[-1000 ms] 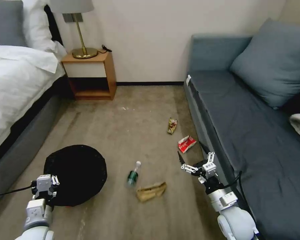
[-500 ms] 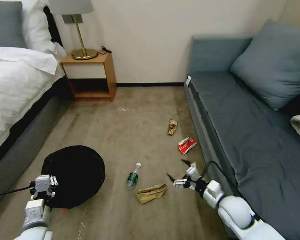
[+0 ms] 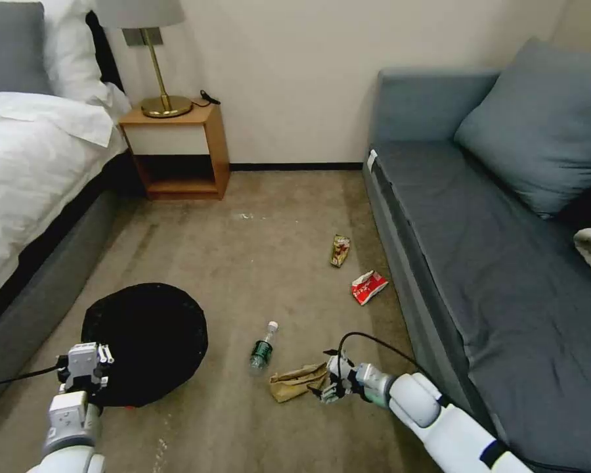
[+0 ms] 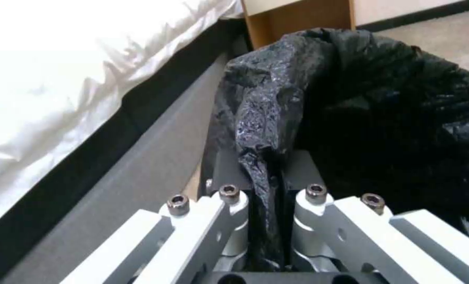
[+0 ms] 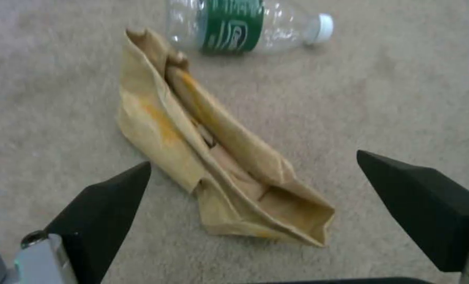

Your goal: Pick up the trash bin, then pick up the garbage on the floor and place it into the trash bin.

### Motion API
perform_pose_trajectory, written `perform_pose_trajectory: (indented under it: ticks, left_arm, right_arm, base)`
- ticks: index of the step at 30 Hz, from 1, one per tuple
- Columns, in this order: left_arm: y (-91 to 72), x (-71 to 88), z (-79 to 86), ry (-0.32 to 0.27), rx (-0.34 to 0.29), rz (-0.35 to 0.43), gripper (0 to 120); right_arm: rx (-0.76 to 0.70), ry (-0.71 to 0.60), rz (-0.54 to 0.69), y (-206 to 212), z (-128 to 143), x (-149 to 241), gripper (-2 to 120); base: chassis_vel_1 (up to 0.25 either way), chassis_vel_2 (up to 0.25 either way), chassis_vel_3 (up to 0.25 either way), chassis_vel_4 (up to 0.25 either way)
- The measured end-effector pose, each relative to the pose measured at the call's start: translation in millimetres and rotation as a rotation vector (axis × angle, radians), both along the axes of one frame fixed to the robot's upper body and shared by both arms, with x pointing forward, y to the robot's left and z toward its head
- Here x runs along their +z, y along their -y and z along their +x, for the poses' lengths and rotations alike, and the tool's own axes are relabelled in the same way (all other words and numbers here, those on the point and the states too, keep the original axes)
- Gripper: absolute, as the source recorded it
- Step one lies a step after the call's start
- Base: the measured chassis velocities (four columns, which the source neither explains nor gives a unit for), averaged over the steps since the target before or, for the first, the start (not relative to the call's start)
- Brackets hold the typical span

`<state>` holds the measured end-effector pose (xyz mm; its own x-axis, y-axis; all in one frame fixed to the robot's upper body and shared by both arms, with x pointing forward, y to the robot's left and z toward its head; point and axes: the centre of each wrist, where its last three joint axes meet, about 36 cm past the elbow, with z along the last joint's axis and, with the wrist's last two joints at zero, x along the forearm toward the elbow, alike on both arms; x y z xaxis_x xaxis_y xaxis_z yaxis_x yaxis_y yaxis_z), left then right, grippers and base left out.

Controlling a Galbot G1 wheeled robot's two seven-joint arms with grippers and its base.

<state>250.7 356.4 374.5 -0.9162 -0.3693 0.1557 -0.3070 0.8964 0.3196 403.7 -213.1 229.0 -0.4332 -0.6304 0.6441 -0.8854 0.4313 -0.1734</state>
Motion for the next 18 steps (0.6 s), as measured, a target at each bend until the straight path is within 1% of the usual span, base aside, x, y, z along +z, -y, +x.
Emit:
perform_pose_trajectory:
  ticks: [1, 7, 8, 10, 11, 12, 13, 15, 16, 17, 18]
  left_arm:
    - [0.8, -1.6, 1.0, 0.0, 0.002, -0.004, 7]
    - [5.1, -5.3, 3.3, -0.003, 0.0, -0.009, 7]
    - [5.8, -6.4, 3.7, -0.005, 0.0, -0.009, 7]
    - [5.9, -6.6, 3.8, -0.006, 0.0, -0.009, 7]
    - [5.9, -7.2, 3.7, -0.007, 0.0, -0.008, 7]
    - [5.8, -7.7, 3.6, -0.008, 0.0, -0.008, 7]
    - [5.8, -7.7, 3.6, -0.008, 0.0, -0.008, 7]
    - [5.7, -8.5, 3.4, -0.009, 0.001, -0.008, 7]
    - [5.6, -9.0, 3.2, -0.009, 0.001, -0.007, 7]
    - [5.6, -9.0, 3.2, -0.009, 0.001, -0.007, 7]
    - [5.5, -9.3, 2.9, -0.009, 0.001, -0.007, 7]
  right_arm:
    - [0.0, -0.004, -0.016, -0.3, 2.6, -6.6, 100]
    - [0.0, -0.005, -0.036, 1.4, 5.7, -18.2, 100]
    - [-0.007, -0.002, -0.032, 0.1, 6.4, -23.2, 95]
    - [-0.01, -0.001, -0.03, -0.4, 6.7, -24.3, 93]
    - [-0.019, 0.0, -0.024, -2.7, 7.5, -27.1, 85]
    - [-0.022, 0.0, -0.019, -4.4, 7.9, -28.9, 82]
    - [-0.022, 0.0, -0.019, -4.4, 7.9, -28.9, 82]
    - [-0.025, 0.003, -0.011, -8.4, 8.9, -31.9, 72]
    - [-0.026, 0.004, -0.008, -10.4, 9.5, -33.3, 65]
    - [-0.026, 0.004, -0.008, -10.4, 9.5, -33.3, 65]
    - [-0.027, 0.005, -0.006, -11.5, 9.9, -34.3, 61]
  base:
    - [0.0, 0.0, 0.0, 0.0]
    - [0.0, 0.0, 0.0, 0.0]
    - [0.0, 0.0, 0.0, 0.0]
    - [0.0, 0.0, 0.0, 0.0]
    - [0.0, 0.0, 0.0, 0.0]
    - [0.0, 0.0, 0.0, 0.0]
    - [0.0, 0.0, 0.0, 0.0]
    - [0.0, 0.0, 0.0, 0.0]
    - [0.0, 0.0, 0.0, 0.0]
    - [0.0, 0.0, 0.0, 0.0]
    - [0.0, 0.0, 0.0, 0.0]
